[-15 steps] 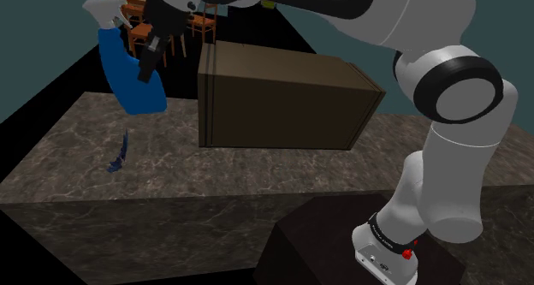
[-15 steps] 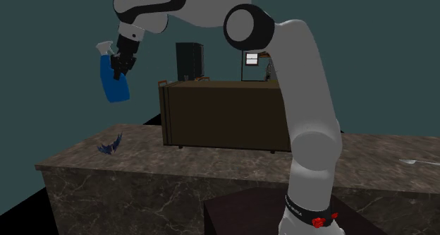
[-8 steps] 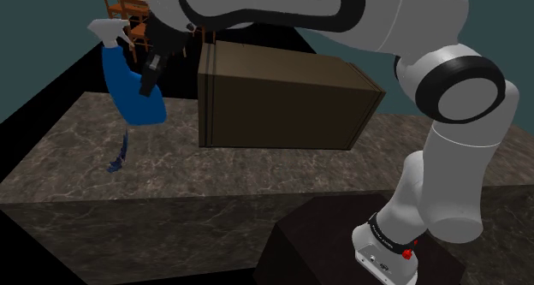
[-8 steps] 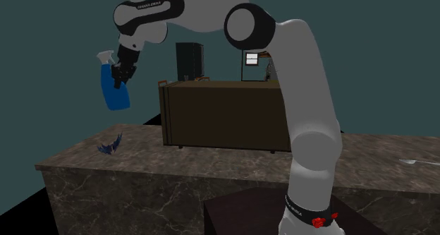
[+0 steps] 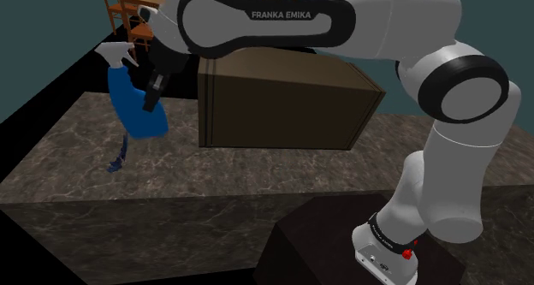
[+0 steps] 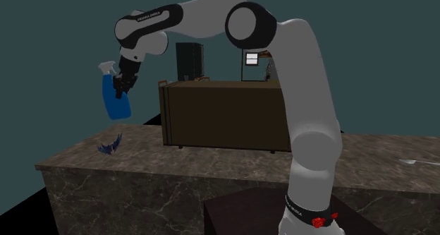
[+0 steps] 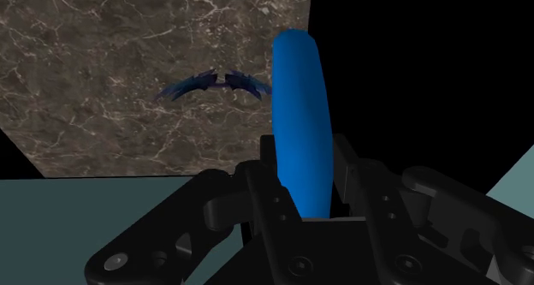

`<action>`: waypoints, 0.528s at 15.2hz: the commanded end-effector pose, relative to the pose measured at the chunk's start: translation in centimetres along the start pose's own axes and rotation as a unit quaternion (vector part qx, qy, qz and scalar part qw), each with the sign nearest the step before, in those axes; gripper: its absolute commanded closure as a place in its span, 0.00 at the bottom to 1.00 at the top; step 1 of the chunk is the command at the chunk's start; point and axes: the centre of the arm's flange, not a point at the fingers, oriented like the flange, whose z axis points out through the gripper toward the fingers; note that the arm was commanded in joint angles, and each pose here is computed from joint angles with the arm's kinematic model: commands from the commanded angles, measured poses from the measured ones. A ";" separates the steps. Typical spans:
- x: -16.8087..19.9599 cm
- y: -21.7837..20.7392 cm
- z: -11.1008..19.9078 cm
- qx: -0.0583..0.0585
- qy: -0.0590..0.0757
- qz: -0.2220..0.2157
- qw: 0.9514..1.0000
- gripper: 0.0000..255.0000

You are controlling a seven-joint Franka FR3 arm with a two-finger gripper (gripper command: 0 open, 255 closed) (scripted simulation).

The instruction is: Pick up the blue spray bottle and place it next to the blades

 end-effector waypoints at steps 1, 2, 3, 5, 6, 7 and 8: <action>-0.3 0.1 0.9 0.000 0.000 0.000 1.000 1.00; -0.5 0.1 1.4 0.000 0.000 0.000 1.000 1.00; -0.7 0.1 1.9 0.000 0.000 0.000 1.000 1.00; -1.2 0.1 2.9 0.000 0.000 0.000 1.000 1.00; -1.4 0.1 3.4 0.000 0.000 0.000 1.000 1.00; -1.6 0.1 3.9 0.000 0.000 0.000 1.000 1.00; -1.8 0.1 4.3 0.000 0.000 0.000 1.000 1.00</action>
